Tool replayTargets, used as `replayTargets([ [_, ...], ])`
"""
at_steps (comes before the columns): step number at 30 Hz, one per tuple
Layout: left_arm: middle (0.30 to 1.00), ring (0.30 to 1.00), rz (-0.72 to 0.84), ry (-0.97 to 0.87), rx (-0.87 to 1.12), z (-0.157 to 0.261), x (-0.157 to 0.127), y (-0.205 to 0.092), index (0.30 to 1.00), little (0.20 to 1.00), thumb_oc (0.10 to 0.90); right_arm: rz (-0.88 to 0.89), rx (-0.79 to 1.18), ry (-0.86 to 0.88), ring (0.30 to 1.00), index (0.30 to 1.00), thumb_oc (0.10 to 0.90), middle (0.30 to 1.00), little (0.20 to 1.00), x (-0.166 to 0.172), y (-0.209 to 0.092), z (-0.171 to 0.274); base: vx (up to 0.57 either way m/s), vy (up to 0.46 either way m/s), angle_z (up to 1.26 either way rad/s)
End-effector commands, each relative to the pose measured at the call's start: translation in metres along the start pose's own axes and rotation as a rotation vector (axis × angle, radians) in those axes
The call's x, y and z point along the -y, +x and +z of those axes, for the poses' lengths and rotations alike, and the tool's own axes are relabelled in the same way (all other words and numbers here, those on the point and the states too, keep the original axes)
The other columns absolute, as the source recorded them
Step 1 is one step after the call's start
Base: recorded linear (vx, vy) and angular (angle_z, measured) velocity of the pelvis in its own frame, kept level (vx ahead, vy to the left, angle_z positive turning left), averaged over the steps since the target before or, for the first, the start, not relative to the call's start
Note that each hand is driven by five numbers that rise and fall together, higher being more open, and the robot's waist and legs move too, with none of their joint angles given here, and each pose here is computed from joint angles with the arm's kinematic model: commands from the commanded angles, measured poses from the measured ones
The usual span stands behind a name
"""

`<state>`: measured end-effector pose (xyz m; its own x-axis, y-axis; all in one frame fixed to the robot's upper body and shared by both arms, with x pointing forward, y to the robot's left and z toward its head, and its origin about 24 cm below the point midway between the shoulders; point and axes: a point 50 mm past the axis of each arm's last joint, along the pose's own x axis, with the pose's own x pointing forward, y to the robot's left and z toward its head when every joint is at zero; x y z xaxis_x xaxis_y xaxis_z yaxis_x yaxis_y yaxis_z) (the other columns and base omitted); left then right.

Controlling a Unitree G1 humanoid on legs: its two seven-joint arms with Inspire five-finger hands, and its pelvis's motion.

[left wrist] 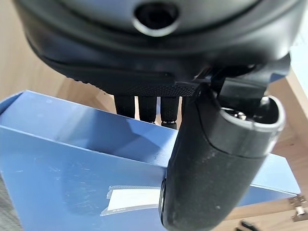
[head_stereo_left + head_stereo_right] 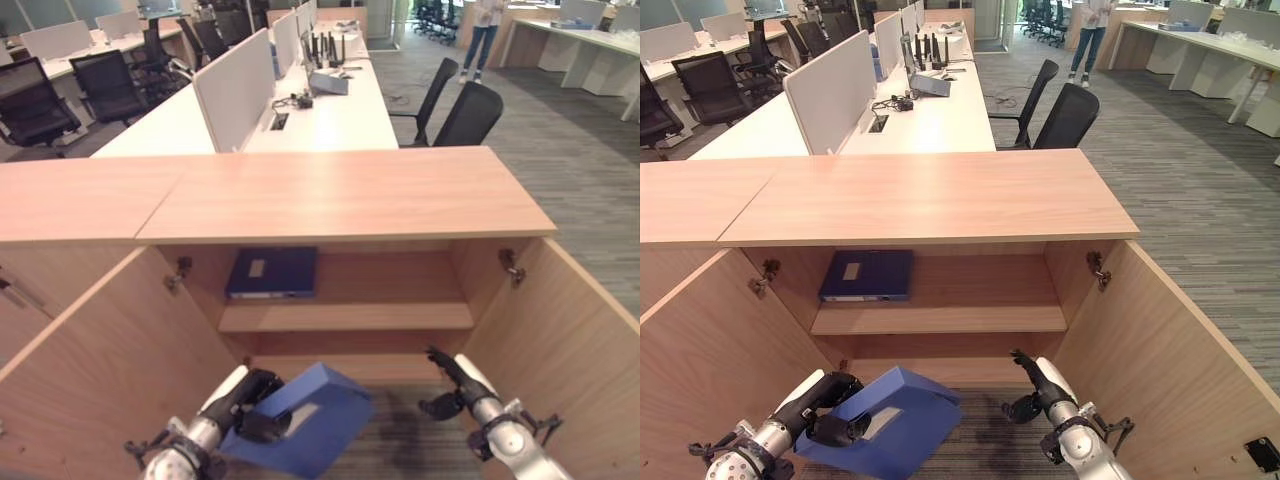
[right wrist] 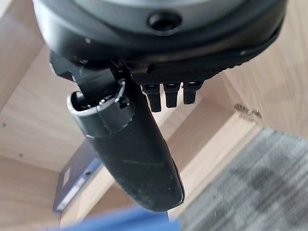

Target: Put the empty folder in the office cabinet

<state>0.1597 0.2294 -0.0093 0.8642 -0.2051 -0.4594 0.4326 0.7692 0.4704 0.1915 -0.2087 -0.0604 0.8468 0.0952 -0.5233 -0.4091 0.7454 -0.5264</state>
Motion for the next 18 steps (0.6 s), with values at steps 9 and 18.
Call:
replayTargets([
  [9,0.300,0.300,0.126,0.054,0.388,0.076,-0.035,0.015,0.300,0.300,0.400,0.059,0.298,0.002,0.900,0.900,0.800,0.900,0.900,0.010,0.015,0.066,0.00,0.000,0.00],
  [18,0.300,0.300,0.078,0.135,0.510,0.106,-0.034,0.022,0.300,0.300,0.400,0.052,0.403,-0.048,0.900,0.900,0.800,0.900,0.900,0.013,0.019,0.095,0.00,0.000,0.00],
])
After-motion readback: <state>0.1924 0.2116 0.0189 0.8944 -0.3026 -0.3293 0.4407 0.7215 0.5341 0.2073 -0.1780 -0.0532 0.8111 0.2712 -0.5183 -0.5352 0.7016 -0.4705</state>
